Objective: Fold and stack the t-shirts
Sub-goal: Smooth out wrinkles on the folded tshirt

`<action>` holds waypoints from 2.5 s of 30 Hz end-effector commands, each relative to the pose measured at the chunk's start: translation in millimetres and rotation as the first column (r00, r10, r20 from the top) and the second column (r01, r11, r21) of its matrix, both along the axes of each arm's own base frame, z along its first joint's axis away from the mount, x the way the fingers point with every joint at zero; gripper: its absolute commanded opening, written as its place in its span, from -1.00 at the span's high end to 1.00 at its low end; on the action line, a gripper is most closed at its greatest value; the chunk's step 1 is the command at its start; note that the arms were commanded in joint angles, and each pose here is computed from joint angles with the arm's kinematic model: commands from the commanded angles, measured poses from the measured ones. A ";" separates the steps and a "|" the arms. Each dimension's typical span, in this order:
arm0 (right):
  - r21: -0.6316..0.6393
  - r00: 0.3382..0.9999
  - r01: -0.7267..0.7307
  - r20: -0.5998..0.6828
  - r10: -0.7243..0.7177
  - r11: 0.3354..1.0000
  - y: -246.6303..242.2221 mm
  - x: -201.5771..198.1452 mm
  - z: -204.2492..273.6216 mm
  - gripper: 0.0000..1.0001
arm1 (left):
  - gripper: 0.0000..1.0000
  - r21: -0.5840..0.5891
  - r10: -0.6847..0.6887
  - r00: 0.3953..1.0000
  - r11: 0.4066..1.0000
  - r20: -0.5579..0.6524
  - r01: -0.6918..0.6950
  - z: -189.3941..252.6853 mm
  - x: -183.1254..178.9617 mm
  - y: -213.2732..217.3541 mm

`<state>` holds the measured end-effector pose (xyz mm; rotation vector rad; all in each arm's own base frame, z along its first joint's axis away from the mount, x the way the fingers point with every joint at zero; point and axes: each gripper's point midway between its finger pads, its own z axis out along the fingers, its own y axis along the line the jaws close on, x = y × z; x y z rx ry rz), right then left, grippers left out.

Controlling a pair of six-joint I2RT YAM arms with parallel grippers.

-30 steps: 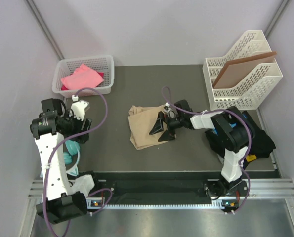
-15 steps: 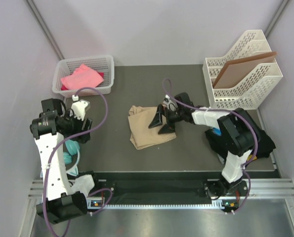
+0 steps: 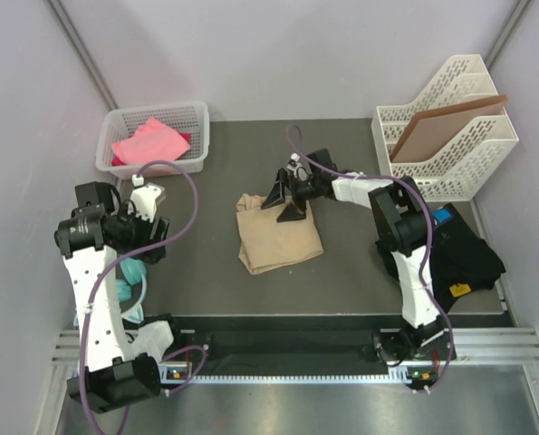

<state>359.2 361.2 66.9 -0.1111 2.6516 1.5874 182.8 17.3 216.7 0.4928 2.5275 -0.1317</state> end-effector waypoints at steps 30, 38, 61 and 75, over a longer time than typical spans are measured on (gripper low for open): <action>-0.069 0.981 0.163 0.113 -0.154 0.984 -44.0 119.2 34.5 -0.99 | -0.47 -0.083 -0.549 0.821 0.836 -0.155 0.543 -85.1 55.6 -211.7; -0.125 0.989 0.137 0.078 -0.127 0.983 -51.3 108.5 -5.1 -1.00 | -0.44 -0.106 -0.638 0.738 0.767 -0.218 0.632 -123.8 54.7 -253.6; -0.051 0.993 0.095 0.076 -0.091 0.994 -24.5 106.9 -1.4 -0.99 | -0.41 -0.159 -0.648 0.649 0.746 -0.398 0.647 -180.7 32.4 -252.8; -0.479 0.999 0.043 0.024 -0.036 0.877 -100.7 16.9 -72.4 -0.99 | -0.40 -0.054 -0.593 0.707 0.780 -0.385 0.624 -182.0 57.0 -204.6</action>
